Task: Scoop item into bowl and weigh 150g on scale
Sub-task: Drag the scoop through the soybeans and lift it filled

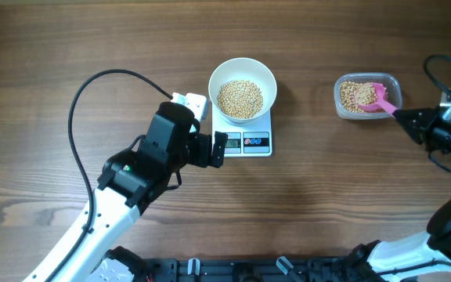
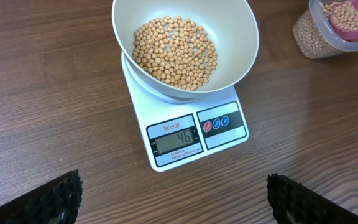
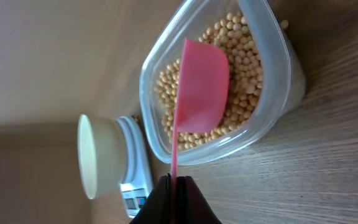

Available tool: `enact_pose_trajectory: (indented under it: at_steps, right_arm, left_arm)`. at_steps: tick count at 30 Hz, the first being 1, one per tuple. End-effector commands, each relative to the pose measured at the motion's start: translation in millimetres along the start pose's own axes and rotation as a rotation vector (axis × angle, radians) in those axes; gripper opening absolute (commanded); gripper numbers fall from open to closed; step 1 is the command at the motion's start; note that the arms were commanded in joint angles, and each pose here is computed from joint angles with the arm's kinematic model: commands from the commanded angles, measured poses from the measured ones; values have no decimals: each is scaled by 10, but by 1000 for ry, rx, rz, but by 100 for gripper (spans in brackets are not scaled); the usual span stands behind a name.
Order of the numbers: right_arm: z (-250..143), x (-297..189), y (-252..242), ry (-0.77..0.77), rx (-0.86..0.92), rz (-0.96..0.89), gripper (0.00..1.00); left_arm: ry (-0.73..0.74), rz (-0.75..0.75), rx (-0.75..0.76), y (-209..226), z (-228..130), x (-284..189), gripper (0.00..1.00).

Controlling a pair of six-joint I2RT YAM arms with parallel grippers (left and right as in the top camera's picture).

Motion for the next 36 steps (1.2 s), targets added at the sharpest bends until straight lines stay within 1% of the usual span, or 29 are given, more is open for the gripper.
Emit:
enact_pose_trajectory:
  at_steps: [1,12,22,27,36]
  right_arm:
    - [58,-57,128,-41,26,136,4]
    - [58,-93,215,-50,57,205,4]
    - [52,-93,214,-48,61,204,4]
    - [6,-73,105,-24,73,123,4]
    - [-17,-71,96,-15,87,114,4]
  left_arm:
    - [-1,-14,5,-45,30,-7,100]
    - [-1,-14,5,-46,31,-8,100]
    - [-2,-14,5,-45,32,-8,100]
    - [-2,-14,5,-45,32,-8,100]
    - [-1,-14,5,-46,31,-8,100]
Point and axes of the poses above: each gripper's point midway between its finger pads, its own x axis out along the fingers, its own y axis along the line the jaws close on, z = x × y, the point moved 3 cm from there along -x, back along the fingers, and after that the axes turned 10 degrees about -x, right-handed, at the moved point
